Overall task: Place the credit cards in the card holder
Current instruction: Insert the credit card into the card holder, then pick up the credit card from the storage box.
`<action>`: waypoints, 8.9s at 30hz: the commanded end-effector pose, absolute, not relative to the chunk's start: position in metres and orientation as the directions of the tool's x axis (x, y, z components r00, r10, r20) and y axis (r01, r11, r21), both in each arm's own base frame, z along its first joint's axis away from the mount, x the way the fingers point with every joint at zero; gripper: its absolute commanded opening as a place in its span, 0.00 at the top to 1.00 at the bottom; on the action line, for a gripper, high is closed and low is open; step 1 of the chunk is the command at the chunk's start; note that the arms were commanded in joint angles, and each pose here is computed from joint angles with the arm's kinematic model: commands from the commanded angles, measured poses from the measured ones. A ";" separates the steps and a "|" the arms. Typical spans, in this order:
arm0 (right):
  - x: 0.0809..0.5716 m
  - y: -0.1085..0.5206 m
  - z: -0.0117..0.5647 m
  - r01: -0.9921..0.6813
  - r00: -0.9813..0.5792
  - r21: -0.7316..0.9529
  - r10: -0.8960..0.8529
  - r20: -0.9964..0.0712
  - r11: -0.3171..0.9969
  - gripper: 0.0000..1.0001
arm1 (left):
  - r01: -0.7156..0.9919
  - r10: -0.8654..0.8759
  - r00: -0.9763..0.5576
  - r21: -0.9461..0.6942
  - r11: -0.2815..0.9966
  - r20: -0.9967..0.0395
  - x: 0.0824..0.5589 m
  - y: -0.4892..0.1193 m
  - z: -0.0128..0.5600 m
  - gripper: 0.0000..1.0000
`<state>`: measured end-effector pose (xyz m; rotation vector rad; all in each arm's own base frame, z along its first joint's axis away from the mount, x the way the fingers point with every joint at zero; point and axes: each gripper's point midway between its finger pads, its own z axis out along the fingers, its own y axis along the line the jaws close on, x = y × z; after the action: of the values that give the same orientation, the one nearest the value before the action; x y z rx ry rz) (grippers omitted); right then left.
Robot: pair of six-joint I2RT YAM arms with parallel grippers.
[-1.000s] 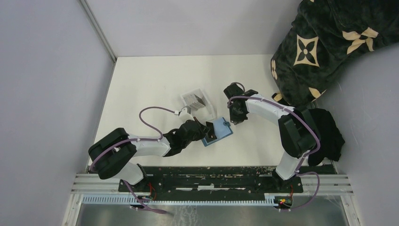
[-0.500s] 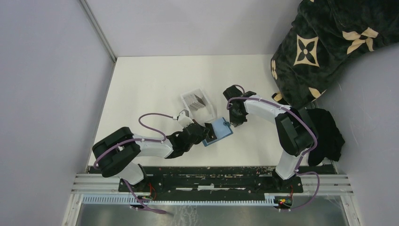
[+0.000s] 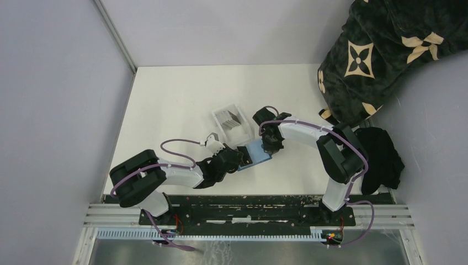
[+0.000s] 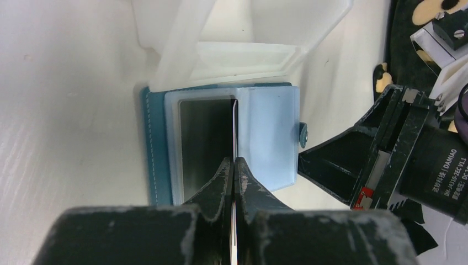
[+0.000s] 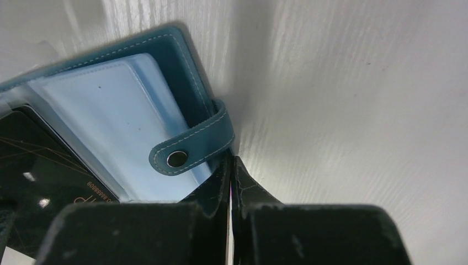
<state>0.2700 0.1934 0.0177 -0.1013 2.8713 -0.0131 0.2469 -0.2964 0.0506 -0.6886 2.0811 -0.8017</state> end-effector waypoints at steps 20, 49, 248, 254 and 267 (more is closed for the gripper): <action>0.261 0.207 0.015 -0.070 -0.957 -0.060 -0.084 -0.279 0.996 0.99 | -0.080 -0.715 -0.501 -0.797 0.599 -0.487 0.253 -0.302 0.072 0.97; 0.261 0.203 0.012 -0.093 -0.956 -0.082 -0.112 -0.271 0.992 0.99 | -0.089 -0.689 -0.509 -0.765 0.638 -0.516 0.258 -0.304 0.055 0.97; 0.332 0.235 0.132 -0.175 -0.842 0.048 -0.124 -0.525 0.983 0.40 | -0.187 -0.468 -0.542 -0.443 0.877 -0.698 0.236 -0.209 0.079 0.46; 0.342 0.266 0.150 -0.267 -0.809 0.119 -0.155 -0.567 0.956 0.40 | -0.214 -0.482 -0.537 -0.441 0.872 -0.692 0.236 -0.201 0.076 0.44; 0.380 0.348 0.159 -0.432 -0.781 0.249 -0.221 -0.585 0.867 0.39 | -0.257 -0.547 -0.536 -0.493 0.831 -0.643 0.283 -0.184 0.084 0.43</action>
<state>0.3670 0.3180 0.1510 -0.4041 2.5220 0.4105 0.2585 -0.1766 0.0636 -0.5950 2.1934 -0.3544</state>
